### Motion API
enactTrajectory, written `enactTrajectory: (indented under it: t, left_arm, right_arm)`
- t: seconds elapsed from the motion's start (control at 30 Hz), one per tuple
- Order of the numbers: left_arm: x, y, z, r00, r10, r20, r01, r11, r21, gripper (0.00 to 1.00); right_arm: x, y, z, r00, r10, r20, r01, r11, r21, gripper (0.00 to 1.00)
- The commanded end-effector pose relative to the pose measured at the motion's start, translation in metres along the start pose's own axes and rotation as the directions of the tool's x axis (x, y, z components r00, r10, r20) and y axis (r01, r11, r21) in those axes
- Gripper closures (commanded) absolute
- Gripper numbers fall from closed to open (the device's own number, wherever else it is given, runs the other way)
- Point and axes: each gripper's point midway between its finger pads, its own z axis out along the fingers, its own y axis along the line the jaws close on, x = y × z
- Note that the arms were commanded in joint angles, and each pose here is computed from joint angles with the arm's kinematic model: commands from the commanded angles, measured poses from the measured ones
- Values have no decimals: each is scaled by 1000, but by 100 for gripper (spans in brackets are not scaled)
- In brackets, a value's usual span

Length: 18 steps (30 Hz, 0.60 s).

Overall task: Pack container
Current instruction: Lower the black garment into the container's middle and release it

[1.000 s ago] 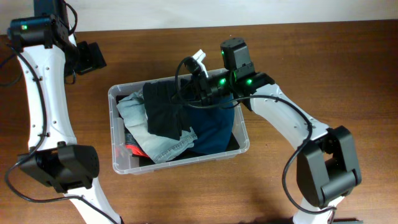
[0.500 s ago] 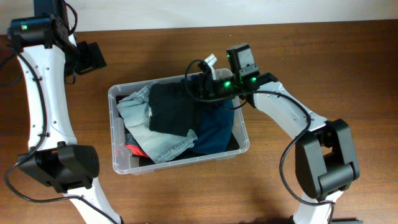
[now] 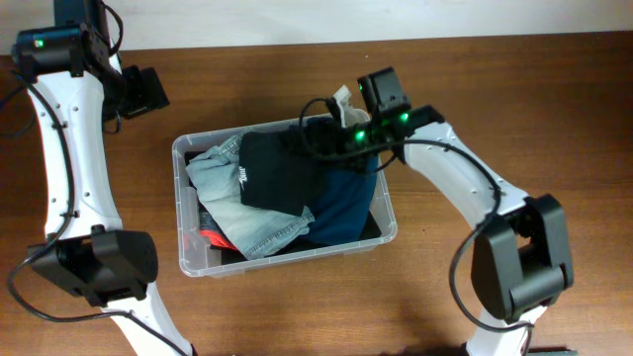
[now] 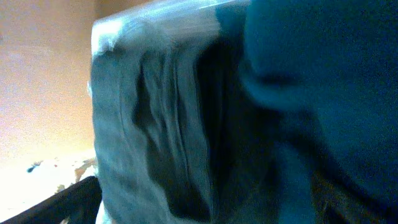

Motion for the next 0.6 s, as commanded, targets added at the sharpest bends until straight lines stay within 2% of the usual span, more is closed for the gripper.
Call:
enactTrajectory:
  t: [0.0,0.1,0.17,0.2,0.27,0.4,0.47,0.57]
  left_arm:
    - [0,1,-3,1000,-15,3,15,1000,7,1]
    - [0,1,-3,1000,-15,3,15,1000,7,0]
    - [0,1,-3,1000,-15,3,15,1000,7,0]
    - [0,1,-3,1000,-15,3,15,1000,7,0]
    - [0,1,-3,1000,-15,3,15,1000,7,1]
    - [0,1,-3,1000,-15,3,15,1000,7,1]
    - [0,1,-3,1000,-15,3,15,1000,7,1]
    - [0,1,-3,1000,-15,3,15,1000,7,1]
  right_arm:
    - [-39,21,-53,966,-202,162,171,968,186,0]
    - [-37,48,-66,950,-276,147,240,944,226,4]
    - [-33,64,-65,937,-321,135,283,928,241,11]
    - [-31,71,-63,933,-336,130,297,921,253,18]
    - [-24,81,-54,921,-371,117,326,900,289,43]
    - [-7,87,-30,902,-426,67,372,847,380,76]
    - [4,90,-14,892,-451,34,400,821,408,87]
    - [18,93,13,878,-478,-18,440,792,424,96]
